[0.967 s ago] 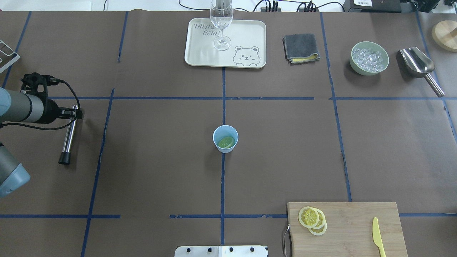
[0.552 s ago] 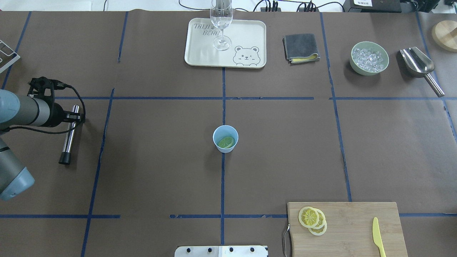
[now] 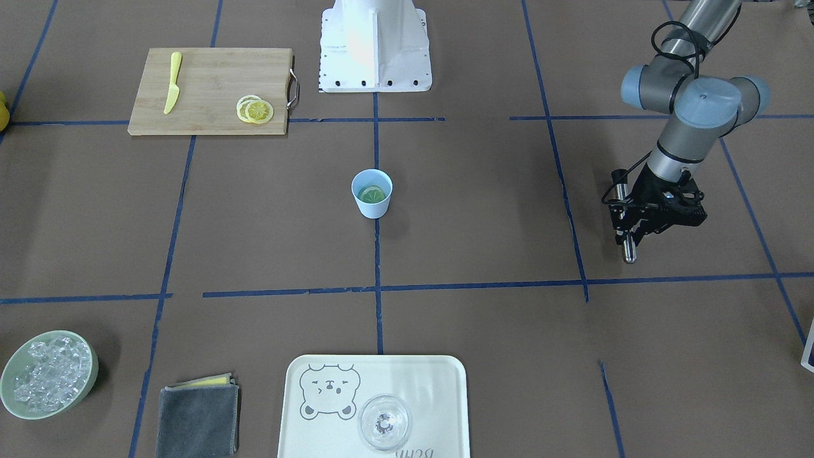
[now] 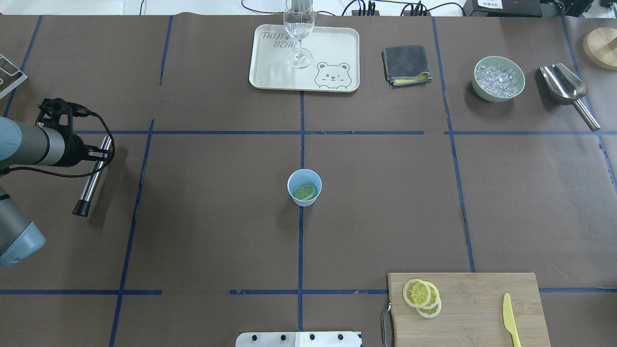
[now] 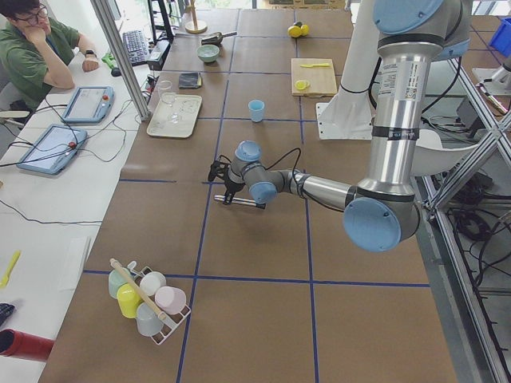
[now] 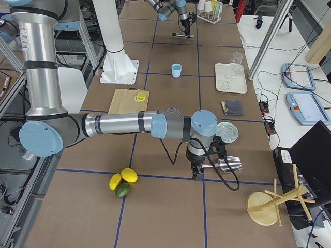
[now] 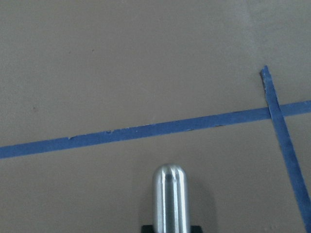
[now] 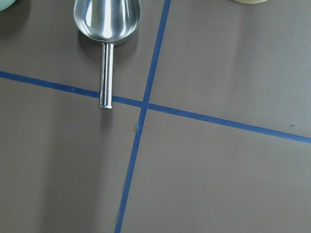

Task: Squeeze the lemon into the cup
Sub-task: 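Lift the muddler with the left gripper and carry it toward the cup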

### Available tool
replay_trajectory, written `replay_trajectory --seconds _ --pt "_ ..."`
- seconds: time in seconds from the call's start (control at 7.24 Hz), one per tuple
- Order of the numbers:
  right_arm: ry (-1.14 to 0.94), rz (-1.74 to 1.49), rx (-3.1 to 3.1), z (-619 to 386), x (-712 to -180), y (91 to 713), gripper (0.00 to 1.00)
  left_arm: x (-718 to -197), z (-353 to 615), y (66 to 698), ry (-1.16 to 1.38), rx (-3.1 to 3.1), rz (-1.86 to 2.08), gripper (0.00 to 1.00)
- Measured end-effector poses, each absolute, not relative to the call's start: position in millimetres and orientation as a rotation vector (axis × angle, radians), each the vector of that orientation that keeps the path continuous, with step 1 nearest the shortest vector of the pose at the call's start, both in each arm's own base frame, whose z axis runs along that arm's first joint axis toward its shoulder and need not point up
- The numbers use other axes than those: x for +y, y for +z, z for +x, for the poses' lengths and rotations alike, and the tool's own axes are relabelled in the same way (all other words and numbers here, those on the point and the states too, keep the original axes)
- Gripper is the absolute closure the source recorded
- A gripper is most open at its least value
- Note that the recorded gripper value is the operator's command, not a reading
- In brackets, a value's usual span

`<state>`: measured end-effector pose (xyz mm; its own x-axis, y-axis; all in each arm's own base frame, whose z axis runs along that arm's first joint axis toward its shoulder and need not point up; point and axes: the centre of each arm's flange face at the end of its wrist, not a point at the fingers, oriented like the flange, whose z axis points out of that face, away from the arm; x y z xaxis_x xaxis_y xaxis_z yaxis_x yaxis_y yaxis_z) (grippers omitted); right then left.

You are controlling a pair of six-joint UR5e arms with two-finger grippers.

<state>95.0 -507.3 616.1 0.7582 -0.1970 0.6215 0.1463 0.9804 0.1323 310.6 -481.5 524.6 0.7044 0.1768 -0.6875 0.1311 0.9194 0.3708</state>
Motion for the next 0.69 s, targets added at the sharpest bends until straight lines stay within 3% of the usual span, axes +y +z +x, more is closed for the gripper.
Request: replay_trajectory --seconds 0.69 --pt "-0.184 0.073 -0.685 95 -506 618 0.00 -504 295 339 0.280 0.890 1.023 1.00"
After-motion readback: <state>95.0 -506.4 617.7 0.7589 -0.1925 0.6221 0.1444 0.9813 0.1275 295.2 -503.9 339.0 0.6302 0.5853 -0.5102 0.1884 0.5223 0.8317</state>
